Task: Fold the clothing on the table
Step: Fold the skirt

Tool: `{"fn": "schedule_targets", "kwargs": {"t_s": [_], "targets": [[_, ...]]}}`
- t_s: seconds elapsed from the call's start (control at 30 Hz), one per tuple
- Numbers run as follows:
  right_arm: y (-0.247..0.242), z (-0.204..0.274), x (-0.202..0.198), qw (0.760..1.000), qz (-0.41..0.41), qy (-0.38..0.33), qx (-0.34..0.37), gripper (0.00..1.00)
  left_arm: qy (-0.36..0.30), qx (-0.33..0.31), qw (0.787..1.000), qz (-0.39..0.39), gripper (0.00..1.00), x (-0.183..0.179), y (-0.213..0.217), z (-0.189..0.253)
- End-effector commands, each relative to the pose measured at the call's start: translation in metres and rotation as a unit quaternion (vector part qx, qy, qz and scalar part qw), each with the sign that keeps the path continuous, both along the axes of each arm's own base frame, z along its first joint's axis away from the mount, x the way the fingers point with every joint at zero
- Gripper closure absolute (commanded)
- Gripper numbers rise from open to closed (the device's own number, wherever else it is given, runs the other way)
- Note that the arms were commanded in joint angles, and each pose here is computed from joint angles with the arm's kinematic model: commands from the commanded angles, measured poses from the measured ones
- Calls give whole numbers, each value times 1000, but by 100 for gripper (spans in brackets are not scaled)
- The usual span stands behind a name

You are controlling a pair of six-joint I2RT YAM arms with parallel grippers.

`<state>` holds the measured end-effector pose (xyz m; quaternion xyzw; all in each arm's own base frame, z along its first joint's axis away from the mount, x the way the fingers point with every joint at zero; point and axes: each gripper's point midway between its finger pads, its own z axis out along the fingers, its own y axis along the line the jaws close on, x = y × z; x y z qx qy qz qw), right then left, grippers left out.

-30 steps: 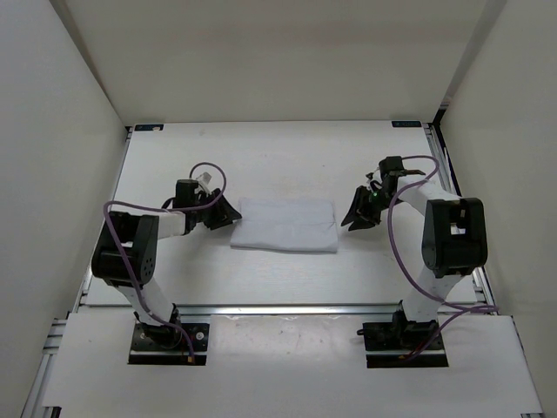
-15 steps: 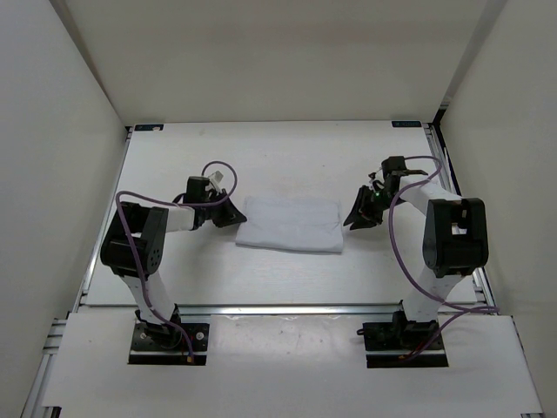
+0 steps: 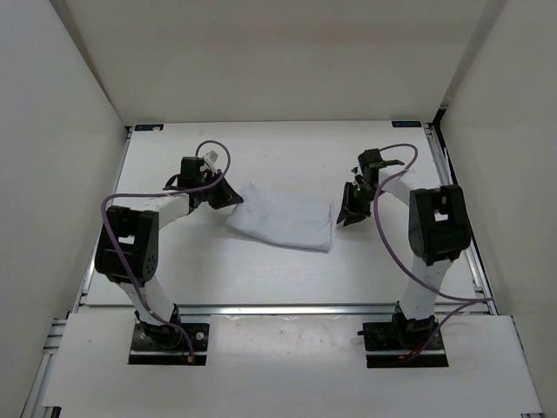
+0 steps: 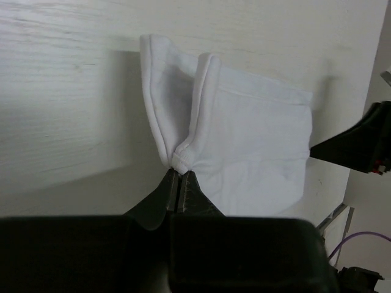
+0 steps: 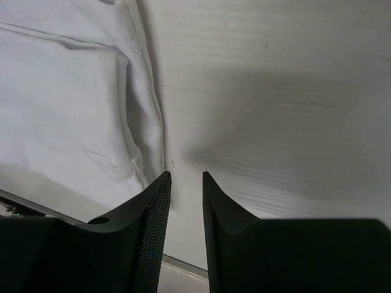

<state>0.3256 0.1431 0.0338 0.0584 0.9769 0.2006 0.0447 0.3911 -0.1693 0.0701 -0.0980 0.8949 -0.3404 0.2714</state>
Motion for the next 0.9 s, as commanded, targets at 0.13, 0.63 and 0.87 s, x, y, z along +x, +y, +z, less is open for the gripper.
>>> {"fn": "schedule_targets", "kwargs": {"t_s": [0.13, 0.63, 0.87], "targets": [[5, -12, 6, 999, 17, -1, -34, 69, -34, -41, 997, -49, 100, -13, -56, 54], [48, -29, -7, 998, 52, 17, 11, 72, -56, -74, 994, -52, 100, -10, -133, 92], [64, -30, -7, 998, 64, 20, 19, 72, -39, -74, 995, -62, 100, -28, -164, 75]]}}
